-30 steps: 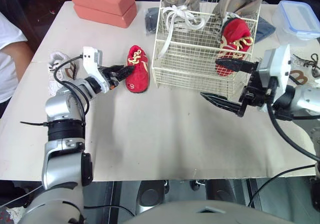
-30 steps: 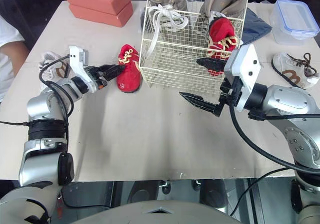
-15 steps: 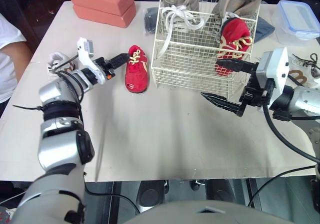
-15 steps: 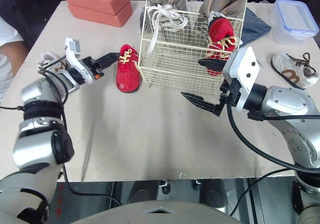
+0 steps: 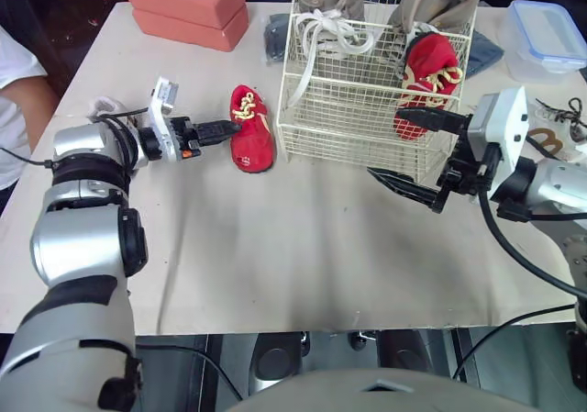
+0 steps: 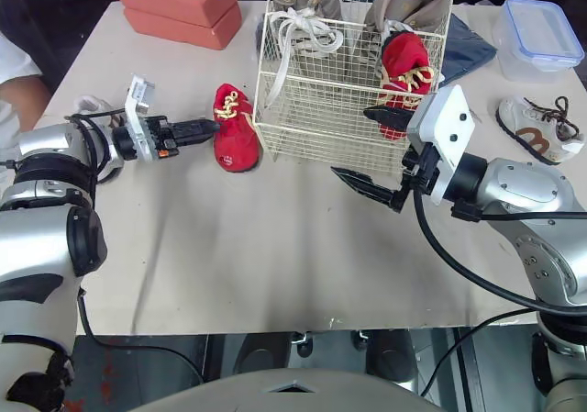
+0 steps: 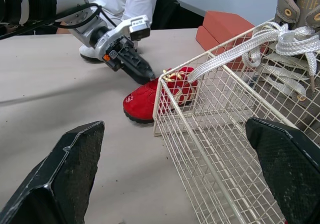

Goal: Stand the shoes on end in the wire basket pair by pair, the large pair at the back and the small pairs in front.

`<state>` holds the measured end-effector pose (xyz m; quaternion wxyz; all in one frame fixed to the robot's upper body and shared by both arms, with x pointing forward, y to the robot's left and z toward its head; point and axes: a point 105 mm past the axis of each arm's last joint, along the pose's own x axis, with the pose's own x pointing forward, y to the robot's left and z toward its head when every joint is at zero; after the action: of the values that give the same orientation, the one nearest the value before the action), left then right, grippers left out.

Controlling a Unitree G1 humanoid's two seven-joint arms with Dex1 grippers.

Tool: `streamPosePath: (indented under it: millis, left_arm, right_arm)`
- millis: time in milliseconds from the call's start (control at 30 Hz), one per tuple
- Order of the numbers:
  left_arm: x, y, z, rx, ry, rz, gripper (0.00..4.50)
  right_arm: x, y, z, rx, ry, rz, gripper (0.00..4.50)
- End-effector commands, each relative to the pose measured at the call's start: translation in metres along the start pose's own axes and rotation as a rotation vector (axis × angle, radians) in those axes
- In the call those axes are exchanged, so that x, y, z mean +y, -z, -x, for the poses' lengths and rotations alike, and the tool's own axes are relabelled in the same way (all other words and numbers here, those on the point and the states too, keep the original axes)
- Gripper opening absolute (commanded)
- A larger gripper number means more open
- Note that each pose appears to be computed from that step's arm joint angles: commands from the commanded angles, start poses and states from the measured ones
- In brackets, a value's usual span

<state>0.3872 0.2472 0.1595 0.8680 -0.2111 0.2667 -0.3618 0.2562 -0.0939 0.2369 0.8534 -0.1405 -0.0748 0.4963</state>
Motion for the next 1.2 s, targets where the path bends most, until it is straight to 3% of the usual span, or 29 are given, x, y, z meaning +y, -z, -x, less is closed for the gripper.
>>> streamPosePath:
  millis: [33,100,267,300,500,633,800,933,1200]
  left_arm:
    - [-0.003,-0.008,0.005,0.023,-0.004,-0.039,3.22]
    - [-0.001,-0.006,0.005,0.040,-0.025,-0.048,2.61]
    - [0.004,-0.001,0.004,0.067,-0.061,-0.047,0.31]
    - [0.005,0.000,0.003,0.069,-0.065,-0.044,0.05]
    - [0.009,0.004,0.001,0.062,-0.077,-0.033,0.05]
    - [0.009,-0.005,0.003,-0.014,-0.069,-0.041,0.05]
    - [0.003,-0.041,0.018,-0.265,-0.047,-0.095,0.05]
    - [-0.008,-0.063,0.039,-0.390,0.017,-0.191,0.05]
    - [-0.072,-0.117,0.082,-0.659,0.291,-0.508,0.05]
  right_arm:
    - [0.000,-0.010,0.000,-0.033,0.004,0.038,4.50]
    - [0.000,-0.010,0.000,-0.034,0.005,0.038,4.50]
    - [-0.001,-0.011,0.000,-0.040,0.008,0.040,4.50]
    - [-0.001,-0.011,-0.001,-0.041,0.009,0.040,4.50]
    - [-0.001,-0.011,-0.001,-0.045,0.013,0.037,4.50]
    - [-0.001,-0.011,-0.001,-0.047,0.014,0.035,4.50]
    - [-0.001,-0.012,-0.001,-0.054,0.017,0.033,4.50]
    - [-0.003,-0.013,0.000,-0.065,0.025,0.030,4.50]
    - [-0.019,-0.030,0.005,-0.169,0.086,0.020,4.50]
